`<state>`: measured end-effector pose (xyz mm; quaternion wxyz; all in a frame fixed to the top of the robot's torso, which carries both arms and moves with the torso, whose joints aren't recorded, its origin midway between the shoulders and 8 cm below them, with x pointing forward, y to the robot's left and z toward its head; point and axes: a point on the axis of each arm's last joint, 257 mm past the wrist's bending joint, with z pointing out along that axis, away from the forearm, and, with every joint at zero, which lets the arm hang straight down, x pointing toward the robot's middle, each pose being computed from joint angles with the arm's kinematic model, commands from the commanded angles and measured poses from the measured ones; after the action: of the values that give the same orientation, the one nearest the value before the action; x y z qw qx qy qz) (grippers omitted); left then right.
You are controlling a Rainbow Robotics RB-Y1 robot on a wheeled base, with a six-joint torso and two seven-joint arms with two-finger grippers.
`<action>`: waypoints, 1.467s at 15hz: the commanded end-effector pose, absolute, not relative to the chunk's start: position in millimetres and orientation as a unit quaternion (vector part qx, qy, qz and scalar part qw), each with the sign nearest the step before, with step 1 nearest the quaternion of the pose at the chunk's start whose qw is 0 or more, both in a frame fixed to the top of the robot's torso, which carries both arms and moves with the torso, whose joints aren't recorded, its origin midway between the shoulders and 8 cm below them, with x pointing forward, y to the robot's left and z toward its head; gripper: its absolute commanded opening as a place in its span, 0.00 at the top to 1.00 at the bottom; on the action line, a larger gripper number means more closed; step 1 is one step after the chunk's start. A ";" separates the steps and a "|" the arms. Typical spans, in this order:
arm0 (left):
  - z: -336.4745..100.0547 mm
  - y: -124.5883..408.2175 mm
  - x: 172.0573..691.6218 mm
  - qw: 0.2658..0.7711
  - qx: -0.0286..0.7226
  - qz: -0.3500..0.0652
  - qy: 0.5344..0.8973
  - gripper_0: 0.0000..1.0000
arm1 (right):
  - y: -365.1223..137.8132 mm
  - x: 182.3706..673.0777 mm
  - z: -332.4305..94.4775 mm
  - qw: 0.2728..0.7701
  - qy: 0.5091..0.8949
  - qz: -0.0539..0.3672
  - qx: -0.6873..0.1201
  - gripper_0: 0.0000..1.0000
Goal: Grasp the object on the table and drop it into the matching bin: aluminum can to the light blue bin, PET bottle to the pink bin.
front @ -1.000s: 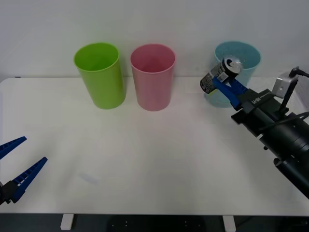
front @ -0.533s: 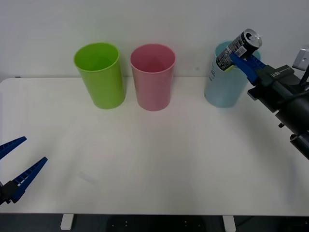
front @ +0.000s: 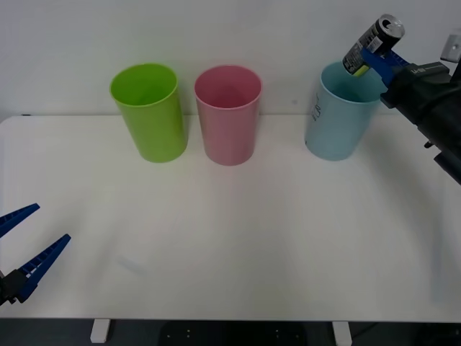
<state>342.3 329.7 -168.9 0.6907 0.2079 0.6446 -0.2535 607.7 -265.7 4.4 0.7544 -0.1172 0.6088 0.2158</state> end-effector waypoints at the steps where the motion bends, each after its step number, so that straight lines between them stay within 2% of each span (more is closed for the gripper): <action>1: -168.9 329.7 342.3 0.691 0.208 -0.253 0.645 0.00 | -280.5 636.9 2.6 0.751 0.622 0.194 -0.106 1.00; 5: -168.9 329.7 342.3 0.691 0.208 -0.253 0.645 0.00 | -301.7 653.2 -11.0 0.745 0.640 0.159 -0.102 1.00; 8: -168.9 329.7 342.3 0.691 0.208 -0.253 0.645 0.00 | -301.5 653.7 -13.7 0.743 0.642 0.159 -0.102 0.98; 10: -168.9 329.7 342.3 0.691 0.208 -0.253 0.645 0.00 | -301.1 653.6 -13.1 0.744 0.641 0.159 -0.103 0.93; 11: -168.9 329.7 342.3 0.691 0.208 -0.253 0.645 0.00 | -301.1 653.6 -13.1 0.744 0.641 0.157 -0.105 0.79; 12: -168.9 329.7 342.3 0.691 0.208 -0.253 0.645 0.00 | -302.1 653.7 -13.3 0.744 0.641 0.155 -0.105 0.33; 13: -168.9 329.7 342.3 0.691 0.208 -0.253 0.645 0.00 | -302.1 653.7 -13.3 0.745 0.641 0.152 -0.107 0.00; 22: -168.9 329.7 342.3 0.691 0.208 -0.253 0.645 0.00 | -297.3 648.0 -13.1 0.745 0.636 0.157 -0.124 0.00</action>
<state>342.3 329.7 -168.9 0.6907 0.2080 0.6445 -0.2534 649.1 -298.1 -13.3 0.7447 -0.1236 0.6373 0.1550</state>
